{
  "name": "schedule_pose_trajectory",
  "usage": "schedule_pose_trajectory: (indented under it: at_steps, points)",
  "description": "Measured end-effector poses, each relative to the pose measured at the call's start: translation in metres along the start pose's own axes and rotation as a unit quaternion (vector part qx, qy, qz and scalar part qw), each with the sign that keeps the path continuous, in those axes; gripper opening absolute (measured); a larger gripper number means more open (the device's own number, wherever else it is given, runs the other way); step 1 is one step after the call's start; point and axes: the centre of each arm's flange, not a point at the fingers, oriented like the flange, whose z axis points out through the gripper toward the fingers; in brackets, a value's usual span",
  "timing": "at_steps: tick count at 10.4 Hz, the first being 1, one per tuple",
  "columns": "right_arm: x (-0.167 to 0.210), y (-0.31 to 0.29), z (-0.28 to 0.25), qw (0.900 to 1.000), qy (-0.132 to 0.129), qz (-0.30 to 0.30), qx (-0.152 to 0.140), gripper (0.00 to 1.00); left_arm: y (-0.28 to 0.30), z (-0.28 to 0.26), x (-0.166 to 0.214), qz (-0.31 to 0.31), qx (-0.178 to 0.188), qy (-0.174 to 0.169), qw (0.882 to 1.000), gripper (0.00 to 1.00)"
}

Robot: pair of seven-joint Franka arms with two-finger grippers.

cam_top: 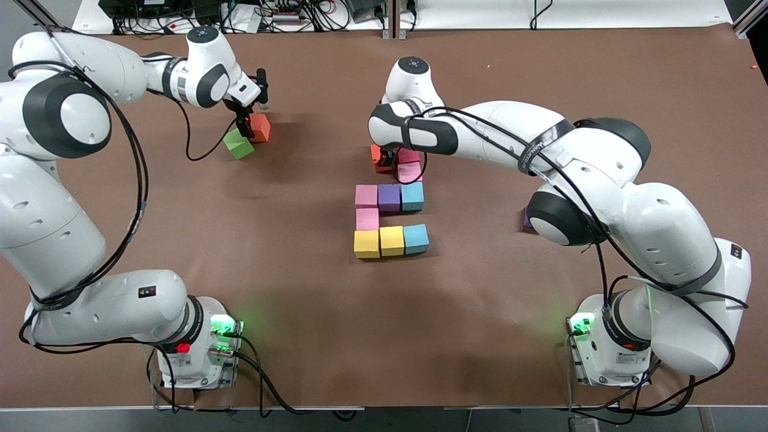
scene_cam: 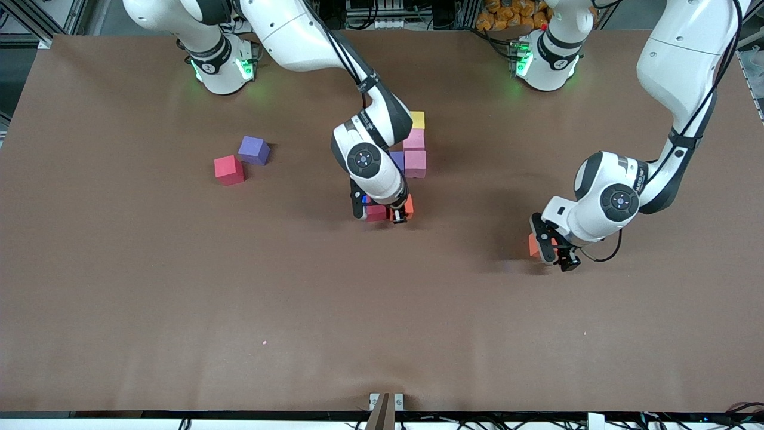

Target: Form number 2 with 11 blocks

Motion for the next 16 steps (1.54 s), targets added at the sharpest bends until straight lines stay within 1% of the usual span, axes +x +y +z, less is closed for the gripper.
schedule_pose_trajectory:
  at_steps: [5,6,8,9,11,12,13,16]
  points:
    - [0.0,0.001,0.001,1.0,0.0,0.02,0.001,0.56,0.002,-0.001,0.007,0.005,0.001,0.002,1.0,1.0]
    - [0.0,0.001,0.001,1.0,0.0,0.021,0.0,0.56,0.002,-0.001,0.007,0.005,0.001,0.002,1.0,0.99]
    - [0.001,0.001,0.001,1.0,0.0,0.021,0.0,0.56,0.004,-0.001,0.012,0.01,0.001,0.003,1.0,0.91]
    - [0.001,0.001,0.001,1.0,0.0,0.021,0.0,0.56,0.005,-0.001,0.015,0.012,0.001,0.003,1.0,0.74]
    - [0.001,0.001,0.001,1.0,0.001,0.018,0.0,0.56,0.006,-0.002,0.018,0.015,0.002,0.003,1.0,0.71]
    - [0.002,0.001,0.001,1.0,0.001,0.018,0.0,0.56,0.006,-0.002,0.02,0.017,0.002,0.003,1.0,0.63]
    - [0.002,0.001,0.001,1.0,0.001,0.017,0.0,0.56,0.007,-0.002,0.022,0.018,0.002,0.004,1.0,0.6]
    - [0.003,0.001,0.002,1.0,0.003,0.002,-0.004,0.56,0.009,-0.004,0.03,0.026,0.005,0.005,1.0,0.59]
